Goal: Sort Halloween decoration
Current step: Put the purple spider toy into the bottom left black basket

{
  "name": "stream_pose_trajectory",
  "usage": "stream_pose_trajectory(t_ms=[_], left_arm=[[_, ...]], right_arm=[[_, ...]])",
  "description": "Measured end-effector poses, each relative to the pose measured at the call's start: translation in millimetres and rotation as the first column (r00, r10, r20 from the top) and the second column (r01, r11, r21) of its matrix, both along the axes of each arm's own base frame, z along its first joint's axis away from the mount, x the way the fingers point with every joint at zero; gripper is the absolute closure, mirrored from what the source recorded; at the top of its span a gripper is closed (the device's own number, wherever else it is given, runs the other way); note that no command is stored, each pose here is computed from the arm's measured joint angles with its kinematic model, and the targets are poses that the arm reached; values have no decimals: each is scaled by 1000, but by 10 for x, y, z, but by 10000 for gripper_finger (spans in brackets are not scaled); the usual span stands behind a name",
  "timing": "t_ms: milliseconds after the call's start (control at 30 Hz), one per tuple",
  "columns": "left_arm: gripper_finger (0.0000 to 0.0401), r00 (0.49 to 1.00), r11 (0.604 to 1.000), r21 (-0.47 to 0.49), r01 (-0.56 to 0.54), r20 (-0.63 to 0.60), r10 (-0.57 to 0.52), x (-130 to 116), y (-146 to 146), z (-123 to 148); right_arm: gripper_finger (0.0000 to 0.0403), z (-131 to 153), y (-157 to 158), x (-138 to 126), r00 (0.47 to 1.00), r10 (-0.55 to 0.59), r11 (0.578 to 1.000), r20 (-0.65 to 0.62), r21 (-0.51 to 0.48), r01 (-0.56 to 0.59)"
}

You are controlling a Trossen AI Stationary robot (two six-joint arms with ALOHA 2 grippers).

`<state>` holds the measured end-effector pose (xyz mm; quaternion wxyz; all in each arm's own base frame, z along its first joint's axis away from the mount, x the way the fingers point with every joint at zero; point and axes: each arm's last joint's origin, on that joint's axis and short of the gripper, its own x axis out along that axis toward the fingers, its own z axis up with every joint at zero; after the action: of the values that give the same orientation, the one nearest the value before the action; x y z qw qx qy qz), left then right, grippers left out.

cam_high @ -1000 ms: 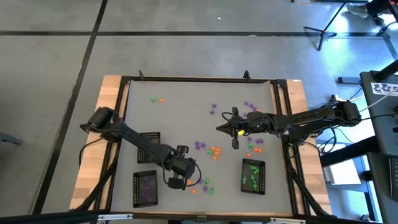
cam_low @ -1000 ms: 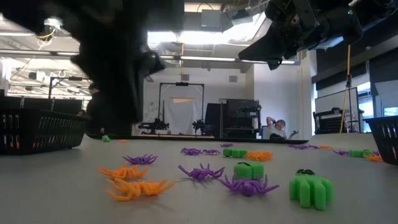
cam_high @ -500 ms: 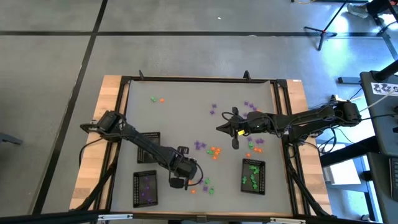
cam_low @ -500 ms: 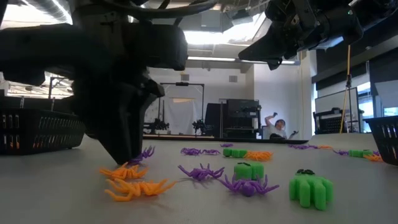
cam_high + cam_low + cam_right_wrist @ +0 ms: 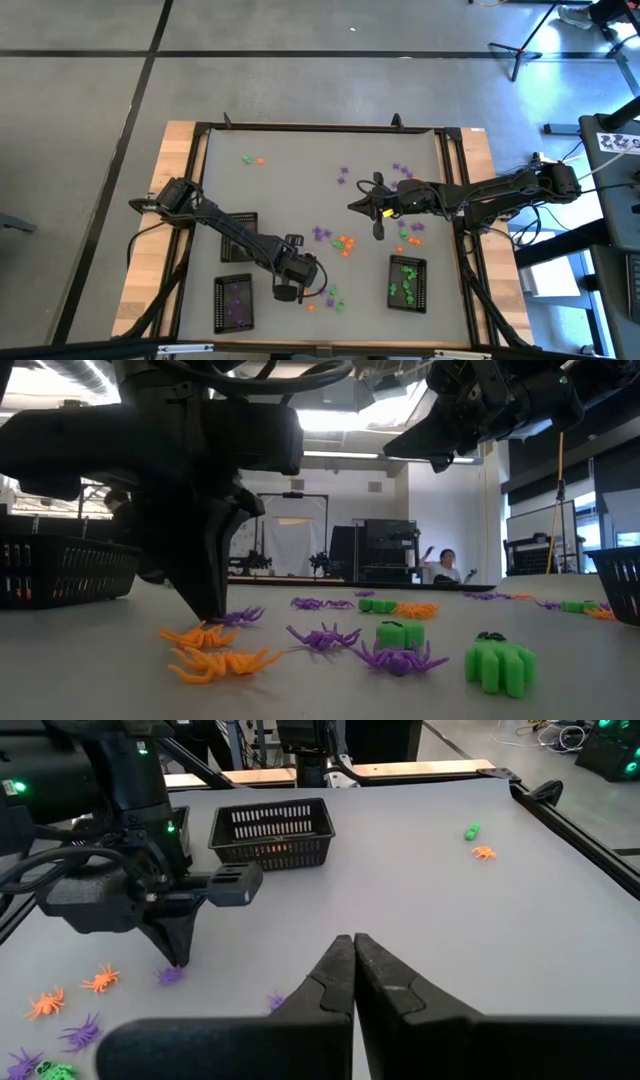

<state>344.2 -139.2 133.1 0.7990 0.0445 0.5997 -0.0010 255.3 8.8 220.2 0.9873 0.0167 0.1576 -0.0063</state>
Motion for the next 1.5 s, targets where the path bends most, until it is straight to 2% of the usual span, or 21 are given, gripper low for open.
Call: stream_pose_trajectory(t_ms=[167, 300, 533, 733, 867, 967, 1133, 1267, 1367, 1500], left_arm=[[401, 1000, 999, 44, 4, 4, -4, 25, -31, 91], [401, 1000, 996, 84, 9, -19, -7, 63, -73, 291], [401, 987, 994, 109, 1, -158, 16, -52, -260, 727], [401, 909, 986, 119, -118, -388, 156, -377, -444, 999], [401, 833, 976, 102, -191, -509, 216, -592, -621, 1022], [401, 806, 971, 75, -226, -545, 230, -706, -773, 999], [401, 801, 960, 61, -274, -538, 262, -820, -956, 991], [396, 796, 936, 102, -336, -500, 341, -863, -1004, 989], [377, 784, 921, 112, -373, -493, 378, -860, -1001, 989], [336, 798, 919, 132, -370, -462, 388, -852, -987, 989]], right_arm=[[398, 1, -1, 1, 1000, 0, 1000, 1, 0, 0], [398, 1, -1, 0, 1000, 0, 1000, 1, 0, 0], [398, 1, 0, 0, 1000, 2, 1000, 1, 1, -2], [398, 1, 0, 1, 1000, -1, 1000, 1, 10, 1], [398, 1, 0, 0, 1000, -1, 1000, 1, 12, 1], [398, 6, 0, 2, 1000, -1, 1000, 6, 13, 1], [398, 7, 1, 3, 1000, -1, 1000, 8, 12, 1], [398, 13, 0, 4, 1000, -1, 1000, 14, 13, 1], [398, 15, 1, 5, 1000, -5, 1000, 17, 25, 5], [398, 15, 1, 5, 1000, -5, 1000, 17, 27, 5]])
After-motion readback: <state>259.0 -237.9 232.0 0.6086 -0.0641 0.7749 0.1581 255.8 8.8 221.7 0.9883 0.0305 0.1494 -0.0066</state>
